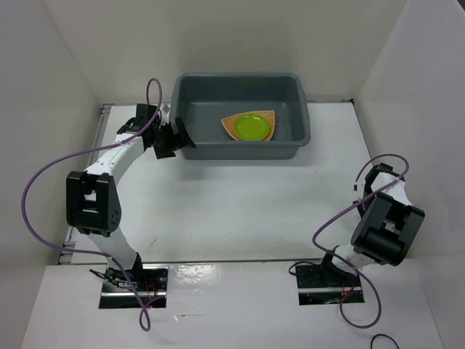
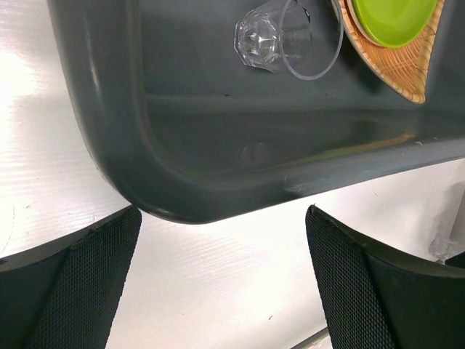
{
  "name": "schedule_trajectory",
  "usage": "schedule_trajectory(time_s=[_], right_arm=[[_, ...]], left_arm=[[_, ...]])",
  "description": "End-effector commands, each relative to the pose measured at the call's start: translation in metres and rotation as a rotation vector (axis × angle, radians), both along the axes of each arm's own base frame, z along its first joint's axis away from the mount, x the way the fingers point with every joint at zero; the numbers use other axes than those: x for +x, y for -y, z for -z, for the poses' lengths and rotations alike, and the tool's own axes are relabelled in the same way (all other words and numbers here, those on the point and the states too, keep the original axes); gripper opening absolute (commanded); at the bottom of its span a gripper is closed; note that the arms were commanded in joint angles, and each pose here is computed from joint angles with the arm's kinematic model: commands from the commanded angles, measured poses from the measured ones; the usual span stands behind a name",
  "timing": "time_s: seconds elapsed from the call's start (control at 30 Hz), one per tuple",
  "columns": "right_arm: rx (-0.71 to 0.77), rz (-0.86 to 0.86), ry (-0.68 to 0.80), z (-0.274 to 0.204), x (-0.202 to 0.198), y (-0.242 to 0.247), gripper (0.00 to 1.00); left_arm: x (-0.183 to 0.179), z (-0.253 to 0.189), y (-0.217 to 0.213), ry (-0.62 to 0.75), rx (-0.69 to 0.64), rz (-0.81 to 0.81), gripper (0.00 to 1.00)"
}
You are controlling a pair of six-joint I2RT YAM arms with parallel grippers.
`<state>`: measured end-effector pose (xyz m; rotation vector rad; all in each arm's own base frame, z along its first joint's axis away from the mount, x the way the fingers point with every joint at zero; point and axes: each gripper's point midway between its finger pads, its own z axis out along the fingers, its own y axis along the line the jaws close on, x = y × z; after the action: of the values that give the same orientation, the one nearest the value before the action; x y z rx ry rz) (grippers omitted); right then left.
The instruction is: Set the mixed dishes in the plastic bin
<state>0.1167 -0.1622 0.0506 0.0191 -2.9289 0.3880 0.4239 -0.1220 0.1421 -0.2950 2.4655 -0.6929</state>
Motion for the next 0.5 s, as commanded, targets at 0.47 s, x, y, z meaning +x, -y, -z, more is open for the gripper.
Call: schedule_trajectory(time_s=[0.47], right_arm=[[0.066, -0.454, 0.668, -0.227, 0.229, -0.136, 0.00]], left_arm=[[-0.010, -0.023, -0.017, 0.096, 0.022, -0.066, 1.00]])
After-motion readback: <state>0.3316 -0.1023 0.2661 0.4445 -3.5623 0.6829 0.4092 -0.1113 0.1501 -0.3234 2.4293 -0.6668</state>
